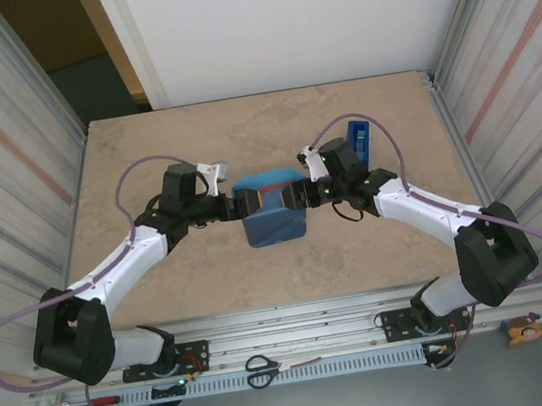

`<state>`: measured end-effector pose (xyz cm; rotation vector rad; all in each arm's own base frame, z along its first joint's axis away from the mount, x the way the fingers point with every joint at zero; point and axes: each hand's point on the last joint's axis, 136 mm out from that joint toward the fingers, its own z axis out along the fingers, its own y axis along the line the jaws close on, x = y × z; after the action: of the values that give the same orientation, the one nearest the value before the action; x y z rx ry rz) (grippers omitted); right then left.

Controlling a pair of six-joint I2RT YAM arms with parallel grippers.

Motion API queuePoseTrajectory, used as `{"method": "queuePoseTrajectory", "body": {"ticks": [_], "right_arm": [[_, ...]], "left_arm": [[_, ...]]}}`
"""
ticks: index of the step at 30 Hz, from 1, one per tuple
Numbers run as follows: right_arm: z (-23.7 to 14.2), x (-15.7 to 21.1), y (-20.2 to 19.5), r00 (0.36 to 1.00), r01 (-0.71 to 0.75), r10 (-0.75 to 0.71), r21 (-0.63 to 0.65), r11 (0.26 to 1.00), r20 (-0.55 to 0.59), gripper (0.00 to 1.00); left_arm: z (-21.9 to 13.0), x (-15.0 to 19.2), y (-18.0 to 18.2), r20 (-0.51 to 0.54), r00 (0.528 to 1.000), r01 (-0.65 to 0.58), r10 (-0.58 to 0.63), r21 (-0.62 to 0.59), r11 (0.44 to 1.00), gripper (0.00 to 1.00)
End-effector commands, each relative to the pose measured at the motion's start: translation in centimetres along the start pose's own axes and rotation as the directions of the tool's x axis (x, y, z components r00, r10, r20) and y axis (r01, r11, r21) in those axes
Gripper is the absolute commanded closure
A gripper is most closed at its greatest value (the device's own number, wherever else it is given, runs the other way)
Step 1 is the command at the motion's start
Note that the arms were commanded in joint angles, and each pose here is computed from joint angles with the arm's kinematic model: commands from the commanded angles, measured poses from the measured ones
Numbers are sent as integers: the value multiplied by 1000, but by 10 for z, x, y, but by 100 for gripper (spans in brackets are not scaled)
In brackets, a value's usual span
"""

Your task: Wrap the gift box in paper

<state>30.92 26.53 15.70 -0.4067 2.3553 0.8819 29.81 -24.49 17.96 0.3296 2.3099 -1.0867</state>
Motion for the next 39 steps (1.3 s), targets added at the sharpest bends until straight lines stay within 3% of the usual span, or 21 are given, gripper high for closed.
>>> {"method": "queuePoseTrajectory", "body": {"ticks": [1, 8, 13, 24, 33, 39], "right_arm": [[5, 20, -11, 999, -17, 20, 53, 998, -47, 44], [7, 18, -11, 998, -35, 38, 60, 998, -56, 43], [5, 17, -8, 997, -37, 39, 45, 998, -64, 35], [3, 6, -6, 998, -39, 41, 50, 998, -39, 27], [-12, -5, -14, 994, 7, -25, 159, 987, 107, 20], [-5, -12, -3, 981, 58, -84, 144, 988, 176, 20]], "left_arm": [[-4, -2, -4, 19, 997, -71, 72, -27, 997, 3], [3, -6, 2, 9, 996, -86, 87, -68, 994, 1], [4, -7, 13, -4, 998, -70, 70, -128, 989, 2], [14, -2, 39, -34, 999, -49, 42, -237, 970, 20], [18, 8, 40, -72, 997, -55, 37, -265, 963, 28], [17, 12, 42, -76, 997, -52, 32, -270, 961, 29]]}}
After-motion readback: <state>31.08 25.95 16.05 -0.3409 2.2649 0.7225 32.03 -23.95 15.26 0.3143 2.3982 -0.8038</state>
